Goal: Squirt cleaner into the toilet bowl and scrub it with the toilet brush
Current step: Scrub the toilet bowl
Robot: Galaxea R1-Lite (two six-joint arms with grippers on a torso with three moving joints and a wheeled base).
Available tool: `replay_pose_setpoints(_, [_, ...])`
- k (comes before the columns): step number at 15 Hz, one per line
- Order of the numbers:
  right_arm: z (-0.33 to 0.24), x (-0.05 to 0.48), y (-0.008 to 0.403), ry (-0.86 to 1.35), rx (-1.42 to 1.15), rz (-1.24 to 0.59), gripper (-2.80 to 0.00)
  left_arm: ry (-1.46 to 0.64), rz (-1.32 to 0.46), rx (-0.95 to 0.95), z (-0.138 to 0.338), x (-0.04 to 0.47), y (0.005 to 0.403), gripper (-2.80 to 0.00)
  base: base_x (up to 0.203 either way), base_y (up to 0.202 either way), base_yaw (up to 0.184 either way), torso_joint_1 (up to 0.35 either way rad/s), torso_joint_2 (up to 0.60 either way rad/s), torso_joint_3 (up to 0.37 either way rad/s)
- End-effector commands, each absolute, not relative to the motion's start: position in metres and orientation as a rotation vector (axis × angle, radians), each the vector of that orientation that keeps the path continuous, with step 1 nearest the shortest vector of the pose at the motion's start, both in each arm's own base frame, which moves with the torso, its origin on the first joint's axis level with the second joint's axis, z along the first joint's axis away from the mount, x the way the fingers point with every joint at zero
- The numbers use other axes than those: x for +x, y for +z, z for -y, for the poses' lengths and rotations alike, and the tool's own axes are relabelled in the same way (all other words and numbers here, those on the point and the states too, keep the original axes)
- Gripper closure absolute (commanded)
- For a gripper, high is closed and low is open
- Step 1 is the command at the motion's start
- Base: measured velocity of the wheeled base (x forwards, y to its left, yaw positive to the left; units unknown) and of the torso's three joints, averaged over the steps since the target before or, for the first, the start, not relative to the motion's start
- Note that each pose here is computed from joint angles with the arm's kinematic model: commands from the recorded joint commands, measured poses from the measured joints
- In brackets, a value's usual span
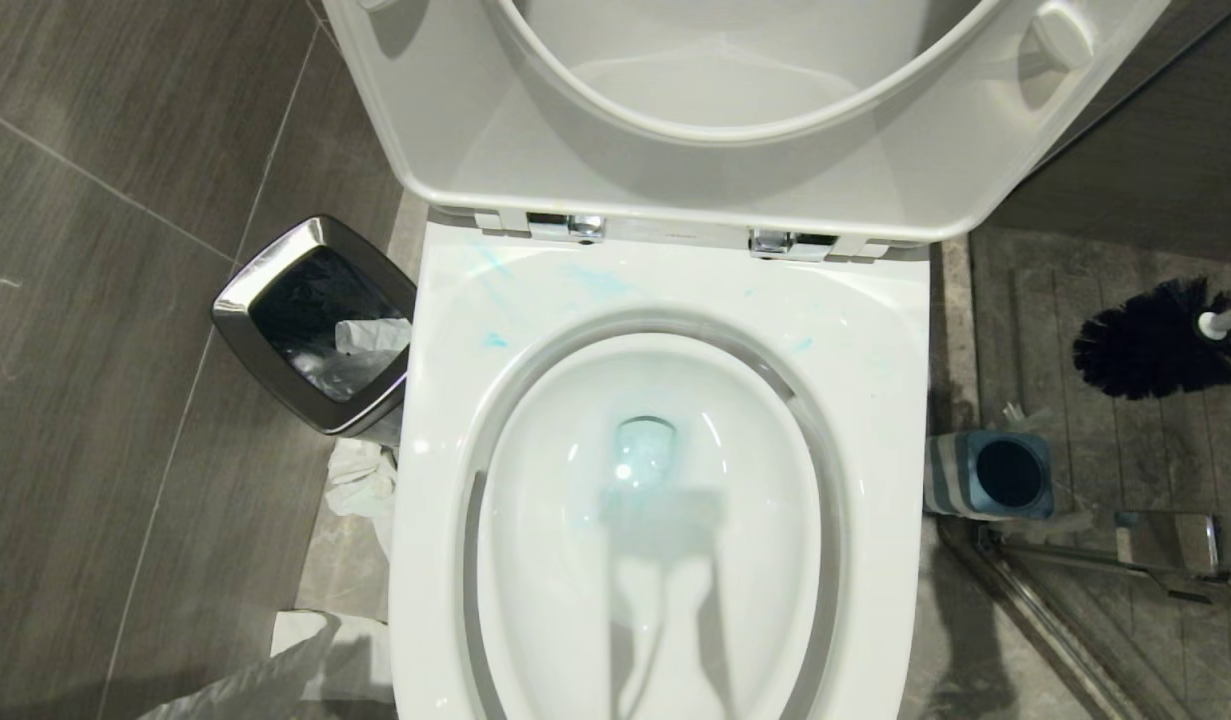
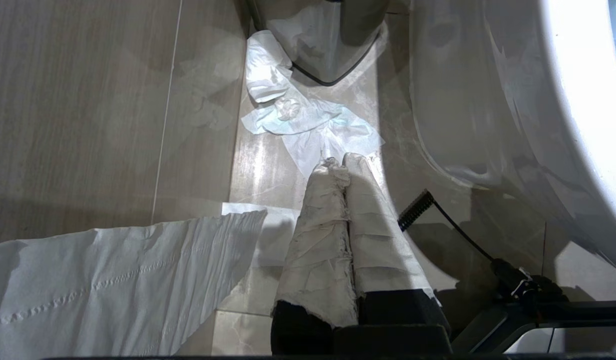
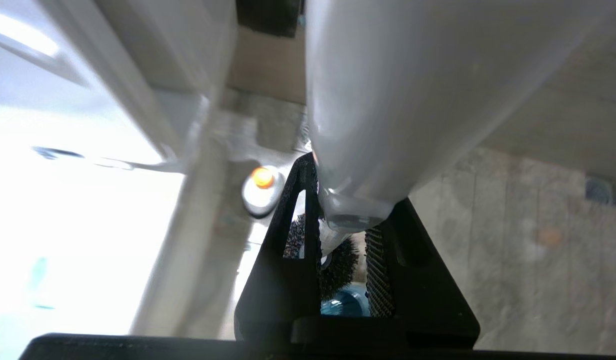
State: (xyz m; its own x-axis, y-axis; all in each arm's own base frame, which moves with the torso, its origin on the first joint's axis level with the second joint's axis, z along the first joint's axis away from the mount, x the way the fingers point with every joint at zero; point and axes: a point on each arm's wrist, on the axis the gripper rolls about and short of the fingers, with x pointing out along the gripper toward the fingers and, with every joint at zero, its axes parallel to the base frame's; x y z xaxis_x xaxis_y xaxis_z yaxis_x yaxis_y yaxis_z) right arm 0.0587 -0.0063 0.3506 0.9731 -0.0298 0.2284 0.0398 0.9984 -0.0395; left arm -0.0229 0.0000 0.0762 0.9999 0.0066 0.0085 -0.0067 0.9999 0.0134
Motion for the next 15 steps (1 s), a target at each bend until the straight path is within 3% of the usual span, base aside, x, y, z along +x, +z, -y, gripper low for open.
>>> replay_pose_setpoints(1, [0.001, 0.022, 0.36, -0.03, -0.012, 0.285, 0.0, 0.008, 0.0, 0.014, 0.0, -0.022, 0.074, 0.0, 0.0, 0.0, 0.0, 0.0, 0.0, 0.0])
replay_pose_setpoints(5, [-0.006, -0.02, 0.363, -0.009, 0.193, 0.209, 0.0, 0.006, 0.0, 0.015, 0.0, -0.022, 0.074, 0.0, 0.0, 0.0, 0.0, 0.0, 0.0, 0.0])
replay_pose_setpoints(15, [-0.007, -0.029, 0.356, -0.009, 0.206, 0.196, 0.0, 0.006, 0.0, 0.012, 0.0, -0.022, 0.074, 0.0, 0.0, 0.0, 0.0, 0.0, 0.0, 0.0])
